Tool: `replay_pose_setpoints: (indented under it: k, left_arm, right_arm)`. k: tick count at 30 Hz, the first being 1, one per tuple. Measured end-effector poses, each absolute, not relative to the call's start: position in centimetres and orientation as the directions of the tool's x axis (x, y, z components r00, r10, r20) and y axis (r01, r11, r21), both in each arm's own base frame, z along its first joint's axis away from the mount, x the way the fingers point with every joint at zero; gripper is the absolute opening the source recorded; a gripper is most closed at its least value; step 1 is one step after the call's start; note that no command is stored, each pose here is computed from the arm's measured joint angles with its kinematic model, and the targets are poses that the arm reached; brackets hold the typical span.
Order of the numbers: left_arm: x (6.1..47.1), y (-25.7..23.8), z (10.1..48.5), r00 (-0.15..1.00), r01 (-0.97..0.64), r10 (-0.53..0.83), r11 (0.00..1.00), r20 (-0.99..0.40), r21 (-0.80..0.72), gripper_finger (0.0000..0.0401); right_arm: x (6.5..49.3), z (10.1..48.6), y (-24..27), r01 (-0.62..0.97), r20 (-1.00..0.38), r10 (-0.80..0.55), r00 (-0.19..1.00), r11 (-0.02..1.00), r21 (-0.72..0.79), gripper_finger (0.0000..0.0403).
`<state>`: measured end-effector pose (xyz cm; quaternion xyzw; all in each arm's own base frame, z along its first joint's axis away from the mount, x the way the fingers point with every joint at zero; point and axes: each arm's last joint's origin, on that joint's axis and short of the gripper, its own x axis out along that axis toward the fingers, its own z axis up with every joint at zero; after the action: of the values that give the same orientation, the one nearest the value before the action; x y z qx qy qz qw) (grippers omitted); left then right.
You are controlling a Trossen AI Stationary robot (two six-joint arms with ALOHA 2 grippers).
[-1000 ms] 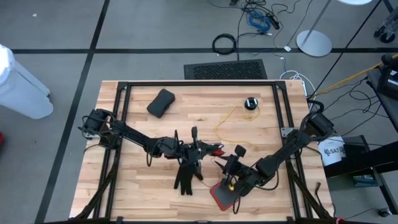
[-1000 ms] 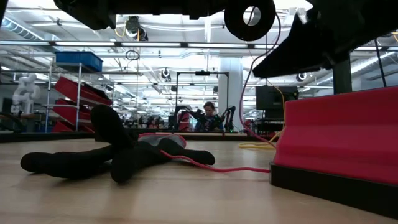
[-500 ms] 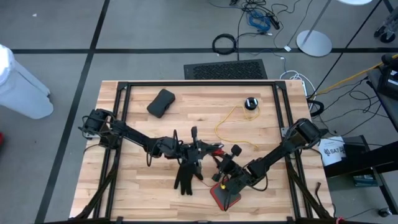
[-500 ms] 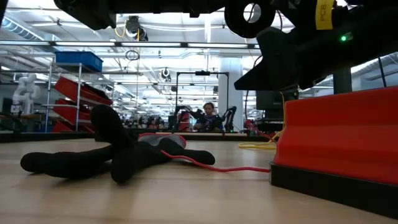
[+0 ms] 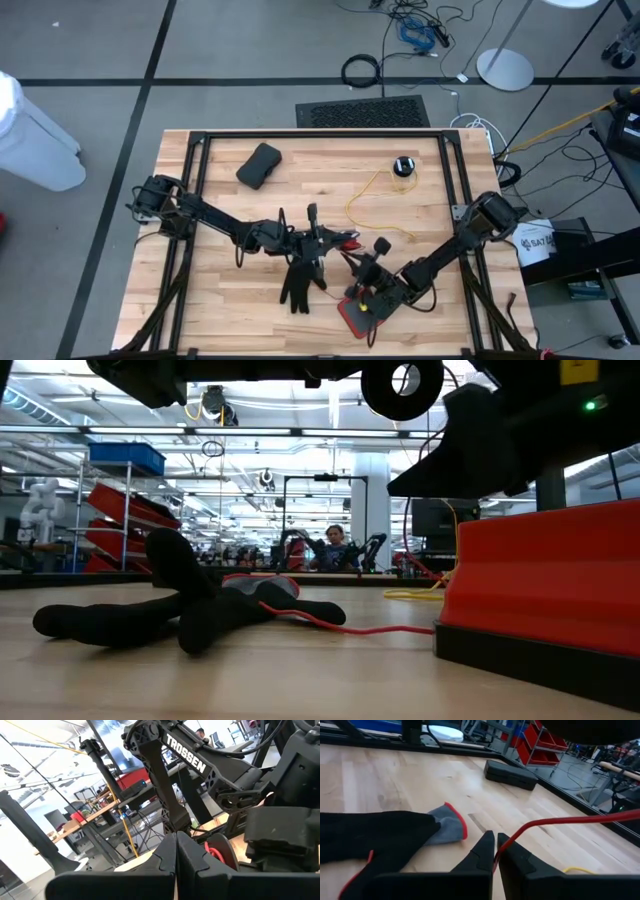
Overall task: Coil cords
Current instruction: Coil the red wire onto the black spool
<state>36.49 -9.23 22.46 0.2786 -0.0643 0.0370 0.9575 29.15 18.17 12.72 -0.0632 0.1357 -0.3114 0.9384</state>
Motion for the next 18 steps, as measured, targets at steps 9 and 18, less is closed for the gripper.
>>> replay_pose_setpoints:
  k: [9,18]
  left_arm:
    - [36.49,-9.23,22.46,0.989,-0.106,0.035,0.843,0.143,0.528,0.0]
    - [36.5,-9.29,22.46,0.989,-0.083,0.014,0.87,0.145,0.485,0.0]
  right_arm:
    - [29.05,12.71,18.39,0.552,-0.224,-0.586,0.778,0.809,-0.202,0.0011]
    - [28.83,12.4,18.26,0.531,-0.24,-0.59,0.771,0.803,-0.27,0.0005]
